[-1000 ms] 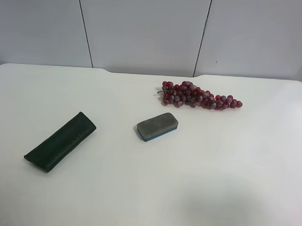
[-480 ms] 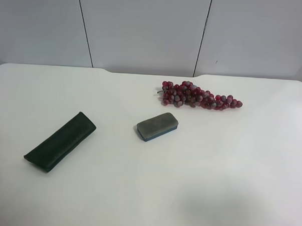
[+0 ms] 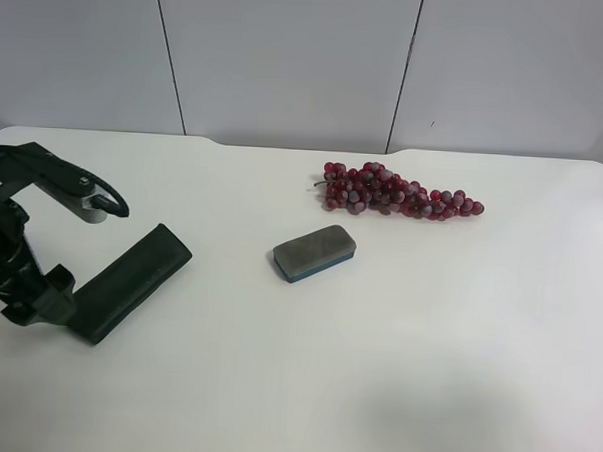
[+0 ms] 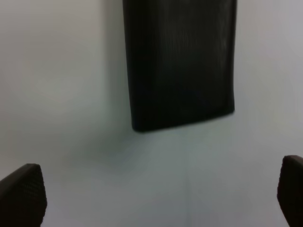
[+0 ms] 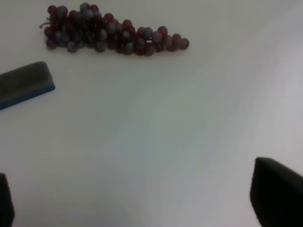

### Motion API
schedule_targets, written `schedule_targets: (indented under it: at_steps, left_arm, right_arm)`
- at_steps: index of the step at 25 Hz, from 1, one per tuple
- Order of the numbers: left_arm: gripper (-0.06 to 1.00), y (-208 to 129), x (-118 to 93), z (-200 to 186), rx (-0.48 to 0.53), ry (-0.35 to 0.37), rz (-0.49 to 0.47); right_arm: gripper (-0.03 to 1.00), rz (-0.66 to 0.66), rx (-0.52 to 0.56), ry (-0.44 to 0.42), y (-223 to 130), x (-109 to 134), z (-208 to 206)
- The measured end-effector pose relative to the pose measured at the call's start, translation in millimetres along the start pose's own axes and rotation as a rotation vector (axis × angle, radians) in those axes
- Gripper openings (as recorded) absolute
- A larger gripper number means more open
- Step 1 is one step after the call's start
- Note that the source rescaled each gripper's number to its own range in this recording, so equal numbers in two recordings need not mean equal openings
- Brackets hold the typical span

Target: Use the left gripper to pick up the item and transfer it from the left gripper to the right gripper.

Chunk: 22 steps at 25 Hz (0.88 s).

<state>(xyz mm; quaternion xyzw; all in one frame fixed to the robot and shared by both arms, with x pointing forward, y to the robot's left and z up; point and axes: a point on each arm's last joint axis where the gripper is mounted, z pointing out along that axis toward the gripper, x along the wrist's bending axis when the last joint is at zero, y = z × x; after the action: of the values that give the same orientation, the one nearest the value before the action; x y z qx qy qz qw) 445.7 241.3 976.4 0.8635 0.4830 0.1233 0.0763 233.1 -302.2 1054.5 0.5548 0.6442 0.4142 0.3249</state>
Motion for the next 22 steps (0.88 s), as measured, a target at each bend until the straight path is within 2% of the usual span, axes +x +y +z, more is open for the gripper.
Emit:
schedule_targets:
  at_steps: [6,22]
  left_arm:
    - [1.00,22.0,1.0,33.6,0.082,-0.037,-0.016]
    - [1.00,25.5,-6.7,94.5,0.169,-0.094,-0.054]
  right_arm:
    - [1.00,0.000,0.000,0.000,0.0,0.0,0.0]
    - [1.00,0.000,0.000,0.000,0.0,0.0,0.0]
